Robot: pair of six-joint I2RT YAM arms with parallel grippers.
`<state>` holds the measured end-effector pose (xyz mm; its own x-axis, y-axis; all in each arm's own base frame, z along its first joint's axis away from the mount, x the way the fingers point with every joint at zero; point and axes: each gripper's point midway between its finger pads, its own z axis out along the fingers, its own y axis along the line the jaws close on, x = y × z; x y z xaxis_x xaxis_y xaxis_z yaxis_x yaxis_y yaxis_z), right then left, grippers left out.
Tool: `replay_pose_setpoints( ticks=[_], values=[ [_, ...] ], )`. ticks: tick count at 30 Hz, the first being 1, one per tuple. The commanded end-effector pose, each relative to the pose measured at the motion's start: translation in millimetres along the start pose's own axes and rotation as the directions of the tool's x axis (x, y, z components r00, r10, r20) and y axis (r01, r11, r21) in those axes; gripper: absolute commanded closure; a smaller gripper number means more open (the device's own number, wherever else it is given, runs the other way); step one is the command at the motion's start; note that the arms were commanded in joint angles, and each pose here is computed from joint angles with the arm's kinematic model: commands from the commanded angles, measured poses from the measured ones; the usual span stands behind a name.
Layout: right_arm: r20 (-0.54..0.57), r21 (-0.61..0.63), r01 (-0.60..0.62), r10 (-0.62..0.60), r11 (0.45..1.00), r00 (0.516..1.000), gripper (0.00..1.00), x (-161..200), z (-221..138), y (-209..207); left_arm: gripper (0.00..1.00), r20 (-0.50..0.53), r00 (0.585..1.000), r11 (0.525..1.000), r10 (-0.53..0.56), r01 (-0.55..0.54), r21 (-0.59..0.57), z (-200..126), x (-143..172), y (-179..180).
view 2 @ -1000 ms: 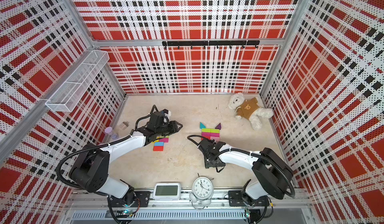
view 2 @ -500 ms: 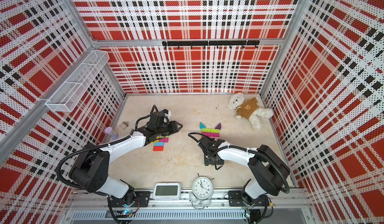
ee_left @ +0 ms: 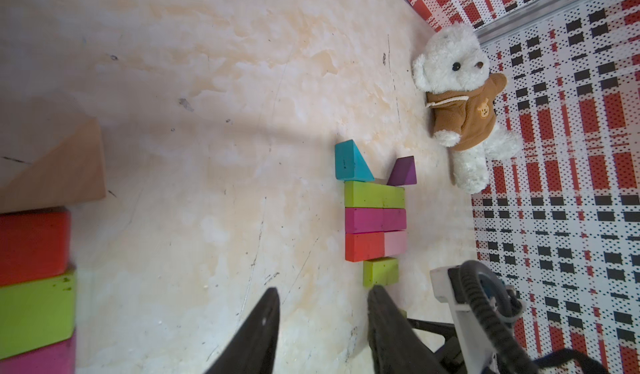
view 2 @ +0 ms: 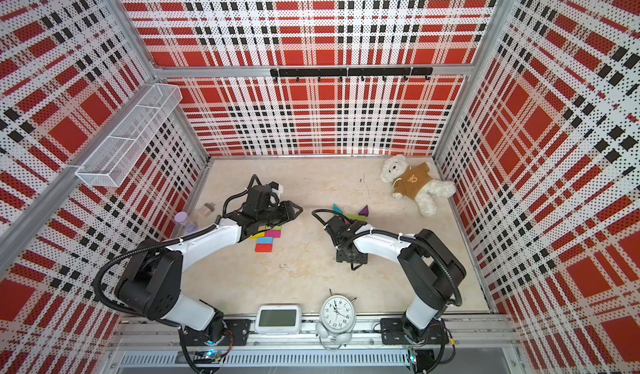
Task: Assemble a carrot with building blocks
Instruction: Assemble the building block at the center of the board.
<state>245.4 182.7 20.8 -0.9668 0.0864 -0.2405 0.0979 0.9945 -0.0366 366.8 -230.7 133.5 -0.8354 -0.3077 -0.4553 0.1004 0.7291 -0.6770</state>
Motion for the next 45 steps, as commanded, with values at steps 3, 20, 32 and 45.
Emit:
replay_pose_setpoints(
  ticks=[3,20,32,45],
  values=[
    [0.012,-0.009,-0.023,0.023,1.000,1.000,0.37,-15.1,4.5,7.7,0.54,0.005,1.000,1.000,0.006,-0.006,0.011,-2.0,-3.8,-0.3],
    [0.019,-0.030,-0.043,0.043,0.999,0.999,0.37,-31.9,13.5,9.2,0.54,0.006,1.000,1.000,-0.002,0.002,0.012,-1.7,-5.0,1.3],
    [0.028,-0.037,-0.045,0.046,0.998,0.999,0.37,-38.2,15.1,10.8,0.54,0.006,1.000,1.000,-0.005,0.005,0.011,-1.2,-4.9,1.7],
    [0.031,-0.039,-0.035,0.037,0.999,0.999,0.37,-42.7,15.5,12.2,0.54,-0.002,1.000,1.000,-0.006,0.006,0.010,2.0,-2.5,2.3]
  ],
)
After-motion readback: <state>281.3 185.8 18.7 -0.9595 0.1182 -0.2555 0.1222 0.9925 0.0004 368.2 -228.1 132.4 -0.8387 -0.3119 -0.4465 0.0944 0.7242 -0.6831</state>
